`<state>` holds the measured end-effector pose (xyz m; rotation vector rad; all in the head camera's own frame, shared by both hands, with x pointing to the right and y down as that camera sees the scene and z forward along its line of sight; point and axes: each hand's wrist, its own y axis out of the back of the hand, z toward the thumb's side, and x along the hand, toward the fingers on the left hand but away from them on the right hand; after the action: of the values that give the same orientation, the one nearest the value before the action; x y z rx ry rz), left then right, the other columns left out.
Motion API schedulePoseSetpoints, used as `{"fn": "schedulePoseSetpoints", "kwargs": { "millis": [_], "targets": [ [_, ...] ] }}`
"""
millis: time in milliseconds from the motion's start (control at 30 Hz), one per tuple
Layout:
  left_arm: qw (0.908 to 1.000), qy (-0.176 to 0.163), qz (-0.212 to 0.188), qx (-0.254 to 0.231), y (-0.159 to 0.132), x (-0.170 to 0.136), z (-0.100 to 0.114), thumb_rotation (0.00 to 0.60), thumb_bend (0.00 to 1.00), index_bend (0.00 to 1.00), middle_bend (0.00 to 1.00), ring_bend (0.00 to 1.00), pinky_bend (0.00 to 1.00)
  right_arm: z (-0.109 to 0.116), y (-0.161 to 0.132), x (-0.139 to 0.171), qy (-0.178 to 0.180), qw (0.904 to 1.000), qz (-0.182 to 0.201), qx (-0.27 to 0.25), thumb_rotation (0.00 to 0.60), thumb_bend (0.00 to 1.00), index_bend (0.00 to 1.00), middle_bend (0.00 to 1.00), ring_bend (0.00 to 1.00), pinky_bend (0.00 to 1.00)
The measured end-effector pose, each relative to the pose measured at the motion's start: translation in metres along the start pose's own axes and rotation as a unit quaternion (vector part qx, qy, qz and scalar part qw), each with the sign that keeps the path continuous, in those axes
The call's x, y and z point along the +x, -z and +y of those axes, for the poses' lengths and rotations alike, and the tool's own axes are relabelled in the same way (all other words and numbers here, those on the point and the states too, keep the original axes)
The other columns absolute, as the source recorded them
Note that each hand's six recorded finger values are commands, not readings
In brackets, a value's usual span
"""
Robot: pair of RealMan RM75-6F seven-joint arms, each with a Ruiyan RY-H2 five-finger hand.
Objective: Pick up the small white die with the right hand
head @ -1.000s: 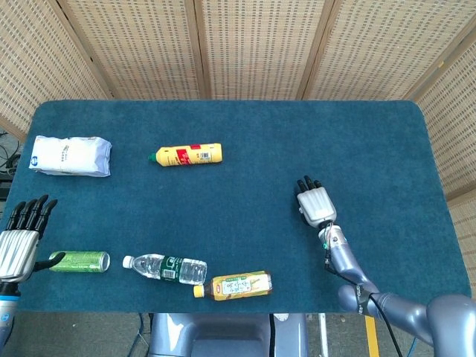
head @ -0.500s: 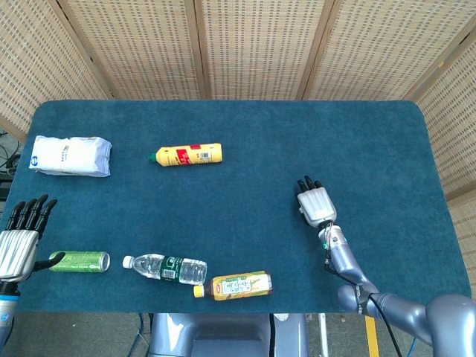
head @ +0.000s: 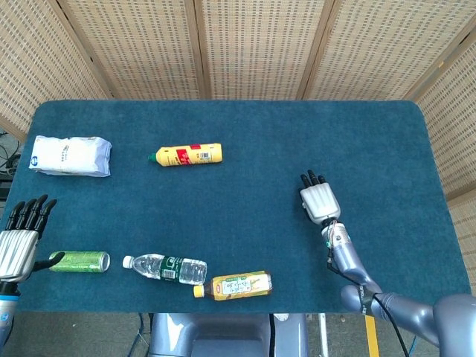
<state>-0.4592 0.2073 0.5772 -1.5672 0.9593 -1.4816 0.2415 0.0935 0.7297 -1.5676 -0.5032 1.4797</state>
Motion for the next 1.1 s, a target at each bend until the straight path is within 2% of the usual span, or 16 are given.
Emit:
{"fn": "schedulePoseSetpoints", "kwargs": {
  "millis": [500,633,867,1100],
  "targets": [
    [1.0000,-0.003,0.000,-0.002,0.000,-0.002,0.002,0.600,0.11,0.00,0.00,0.00,0.00,0.067,0.018,0.021,0.063,0.9976,-0.018,0.020,0.600,0.40,0.51,0.15,0.07,0.20],
    [1.0000,-0.005,0.000,-0.002,0.000,-0.002,0.003,0.600,0.11,0.00,0.00,0.00,0.00,0.070,0.019,0.025,0.064,0.9974,-0.021,0.027,0.600,0.40,0.50,0.14,0.07,0.20],
    [1.0000,-0.006,0.001,-0.003,0.001,-0.003,0.003,0.600,0.11,0.00,0.00,0.00,0.00,0.071,0.017,0.029,0.063,0.9975,-0.023,0.022,0.600,0.36,0.33,0.01,0.02,0.20],
    [1.0000,-0.006,-0.001,-0.002,0.000,-0.003,0.004,0.600,0.11,0.00,0.00,0.00,0.00,0.076,0.021,0.034,0.068,0.9972,-0.027,0.016,0.600,0.36,0.29,0.00,0.00,0.20]
  ]
}}
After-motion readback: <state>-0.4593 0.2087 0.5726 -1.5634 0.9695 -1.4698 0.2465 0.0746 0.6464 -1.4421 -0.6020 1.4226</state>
